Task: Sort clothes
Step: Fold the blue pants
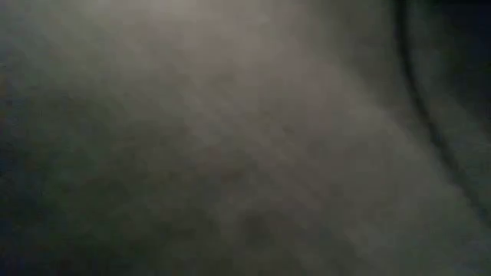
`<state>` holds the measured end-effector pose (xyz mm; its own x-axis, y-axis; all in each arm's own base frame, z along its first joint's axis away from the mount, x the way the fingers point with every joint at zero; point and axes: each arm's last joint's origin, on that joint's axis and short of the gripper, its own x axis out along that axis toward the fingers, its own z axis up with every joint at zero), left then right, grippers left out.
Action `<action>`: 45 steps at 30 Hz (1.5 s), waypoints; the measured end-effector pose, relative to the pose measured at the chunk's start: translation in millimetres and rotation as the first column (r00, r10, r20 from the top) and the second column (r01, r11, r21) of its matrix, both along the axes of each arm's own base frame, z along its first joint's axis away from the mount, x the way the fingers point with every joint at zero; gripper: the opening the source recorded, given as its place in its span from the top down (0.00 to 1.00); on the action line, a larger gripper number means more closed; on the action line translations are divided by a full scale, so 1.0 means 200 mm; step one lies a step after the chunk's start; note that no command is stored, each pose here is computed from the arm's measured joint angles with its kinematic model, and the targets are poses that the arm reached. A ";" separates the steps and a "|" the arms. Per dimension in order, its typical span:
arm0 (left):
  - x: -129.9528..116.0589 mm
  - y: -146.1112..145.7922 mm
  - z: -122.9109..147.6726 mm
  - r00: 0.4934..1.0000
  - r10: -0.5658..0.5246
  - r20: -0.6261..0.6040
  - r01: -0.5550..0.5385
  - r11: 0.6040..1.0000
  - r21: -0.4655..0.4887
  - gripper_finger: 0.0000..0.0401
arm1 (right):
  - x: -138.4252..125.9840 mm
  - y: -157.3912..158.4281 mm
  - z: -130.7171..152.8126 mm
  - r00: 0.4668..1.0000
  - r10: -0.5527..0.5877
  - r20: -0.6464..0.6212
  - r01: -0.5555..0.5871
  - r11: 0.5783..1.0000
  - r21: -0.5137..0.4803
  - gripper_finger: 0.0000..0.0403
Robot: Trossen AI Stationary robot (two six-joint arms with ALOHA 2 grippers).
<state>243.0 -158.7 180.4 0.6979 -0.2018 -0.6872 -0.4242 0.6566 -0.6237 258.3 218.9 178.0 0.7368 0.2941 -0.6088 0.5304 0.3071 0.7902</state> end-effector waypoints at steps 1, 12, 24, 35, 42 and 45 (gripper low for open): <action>0.01 0.01 -0.02 1.000 0.013 -0.022 -0.014 1.000 -0.014 1.00 | 0.01 0.00 -0.02 1.000 -0.022 -0.018 0.022 1.000 0.013 0.97; 0.11 0.14 -0.03 0.992 -0.076 -0.104 0.053 0.977 -0.208 0.91 | 0.05 -0.09 -0.04 0.991 -0.080 -0.109 0.085 0.995 0.045 0.94; 0.06 0.30 0.11 0.995 -0.068 -0.075 0.058 0.991 -0.123 0.61 | -0.03 -0.26 0.21 0.998 -0.011 -0.064 0.009 0.999 -0.040 0.69; -0.03 0.36 0.23 1.000 0.002 -0.028 -0.003 0.999 -0.054 0.55 | -0.07 -0.29 0.22 0.979 0.185 -0.083 -0.198 0.957 -0.212 0.34; 0.00 0.33 0.37 0.964 -0.035 0.262 0.049 0.998 -0.047 0.55 | -0.03 -0.30 0.24 0.985 0.169 -0.033 -0.172 0.968 -0.183 0.33; 0.00 0.27 0.45 0.900 -0.123 0.418 0.148 0.989 -0.027 0.57 | 0.00 -0.28 0.29 0.970 0.220 0.099 -0.201 0.964 -0.174 0.33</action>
